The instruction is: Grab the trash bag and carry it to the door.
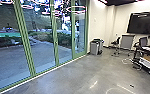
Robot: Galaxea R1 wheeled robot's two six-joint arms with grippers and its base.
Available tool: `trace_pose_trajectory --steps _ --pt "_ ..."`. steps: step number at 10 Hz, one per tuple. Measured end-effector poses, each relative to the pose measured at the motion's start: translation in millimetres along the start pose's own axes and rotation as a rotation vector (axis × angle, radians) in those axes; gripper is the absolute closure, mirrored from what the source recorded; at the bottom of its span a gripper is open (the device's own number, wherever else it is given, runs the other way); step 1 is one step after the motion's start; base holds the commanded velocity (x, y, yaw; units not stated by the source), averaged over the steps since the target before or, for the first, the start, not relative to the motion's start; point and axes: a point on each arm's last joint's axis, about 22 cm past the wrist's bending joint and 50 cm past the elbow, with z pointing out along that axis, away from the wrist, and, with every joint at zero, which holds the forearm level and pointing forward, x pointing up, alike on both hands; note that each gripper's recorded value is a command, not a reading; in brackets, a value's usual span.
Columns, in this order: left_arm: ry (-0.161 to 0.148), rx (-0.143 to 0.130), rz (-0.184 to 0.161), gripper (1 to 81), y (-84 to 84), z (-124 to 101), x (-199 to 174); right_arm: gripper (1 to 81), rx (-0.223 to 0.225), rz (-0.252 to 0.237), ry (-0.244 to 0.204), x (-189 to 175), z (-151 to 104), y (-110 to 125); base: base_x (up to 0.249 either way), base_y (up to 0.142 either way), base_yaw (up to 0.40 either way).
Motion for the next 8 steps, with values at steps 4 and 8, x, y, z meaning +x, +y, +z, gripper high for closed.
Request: trace_pose_trajectory --steps 4,8 --pt "-0.003 -0.005 0.0 81.1 2.8 0.8 -0.8 1.0 -0.002 0.001 -0.001 -0.4 -0.1 1.0 0.18 0.0 0.0" --pt "-0.001 -0.002 0.001 81.1 0.9 0.3 -0.4 1.0 0.0 0.0 -0.001 -0.5 0.3 -0.5 0.183 0.0 0.0"
